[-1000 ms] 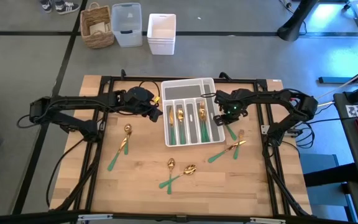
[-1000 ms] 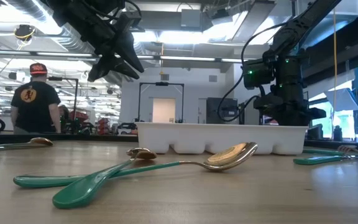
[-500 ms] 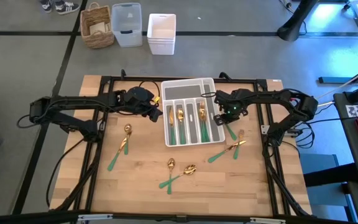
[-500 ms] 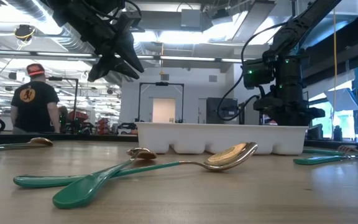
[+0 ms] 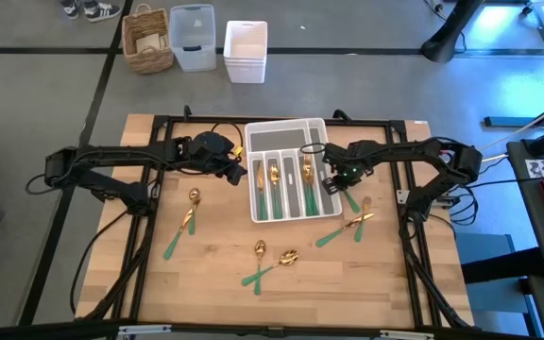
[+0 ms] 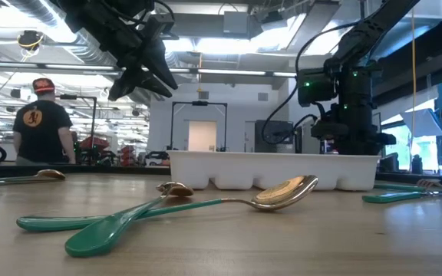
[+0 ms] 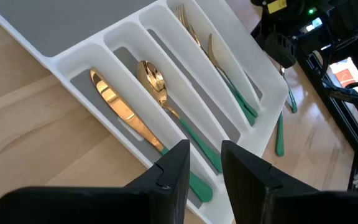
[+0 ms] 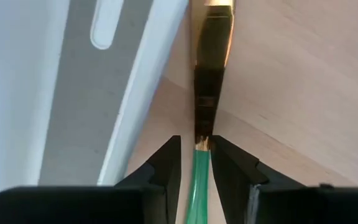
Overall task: Sort silverware
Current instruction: Put the top right knife into the silverware organizer
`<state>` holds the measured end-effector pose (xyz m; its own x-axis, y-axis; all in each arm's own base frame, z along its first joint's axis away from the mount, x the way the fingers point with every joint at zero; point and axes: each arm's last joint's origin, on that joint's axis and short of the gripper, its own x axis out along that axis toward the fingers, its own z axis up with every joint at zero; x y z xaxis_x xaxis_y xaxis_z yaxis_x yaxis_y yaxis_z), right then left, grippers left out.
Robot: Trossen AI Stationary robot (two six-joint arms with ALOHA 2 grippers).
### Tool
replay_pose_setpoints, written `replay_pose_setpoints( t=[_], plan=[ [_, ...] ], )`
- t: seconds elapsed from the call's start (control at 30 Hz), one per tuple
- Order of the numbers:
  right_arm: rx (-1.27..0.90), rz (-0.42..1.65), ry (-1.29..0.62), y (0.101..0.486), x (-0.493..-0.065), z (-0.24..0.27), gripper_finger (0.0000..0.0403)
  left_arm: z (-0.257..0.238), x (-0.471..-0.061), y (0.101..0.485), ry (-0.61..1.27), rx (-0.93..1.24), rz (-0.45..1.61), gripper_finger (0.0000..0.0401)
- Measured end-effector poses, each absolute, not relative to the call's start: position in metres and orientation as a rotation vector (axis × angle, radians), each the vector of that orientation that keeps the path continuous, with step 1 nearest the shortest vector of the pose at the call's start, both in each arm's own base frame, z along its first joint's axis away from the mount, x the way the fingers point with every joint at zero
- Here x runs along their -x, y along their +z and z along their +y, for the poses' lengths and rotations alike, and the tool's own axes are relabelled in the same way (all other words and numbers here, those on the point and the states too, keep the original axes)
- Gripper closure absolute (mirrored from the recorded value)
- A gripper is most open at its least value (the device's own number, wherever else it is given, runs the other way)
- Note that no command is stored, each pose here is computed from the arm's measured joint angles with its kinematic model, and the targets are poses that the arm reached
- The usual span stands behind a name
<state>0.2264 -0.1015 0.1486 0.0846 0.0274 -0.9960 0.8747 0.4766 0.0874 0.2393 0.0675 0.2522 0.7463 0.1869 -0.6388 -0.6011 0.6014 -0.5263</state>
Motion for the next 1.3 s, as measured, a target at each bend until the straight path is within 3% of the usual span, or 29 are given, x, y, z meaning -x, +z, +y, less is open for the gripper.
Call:
replay_pose_setpoints(
  t=[0.6, 0.93, 1.3],
  plan=[
    [-0.923, 1.392, -0.796, 0.133, -0.213, -0.096, 0.0315, 0.068, -0.239, 0.252, 0.486, 0.804, 0.57, 0.0316],
    [-0.927, 1.384, -0.789, 0.14, -0.219, -0.098, 0.0386, 0.068, -0.239, 0.252, 0.486, 0.804, 0.57, 0.0316],
    [-0.911, 1.399, -0.765, 0.147, -0.223, -0.1, 0.0398, 0.067, -0.239, 0.252, 0.485, 0.804, 0.571, 0.0316]
  ],
)
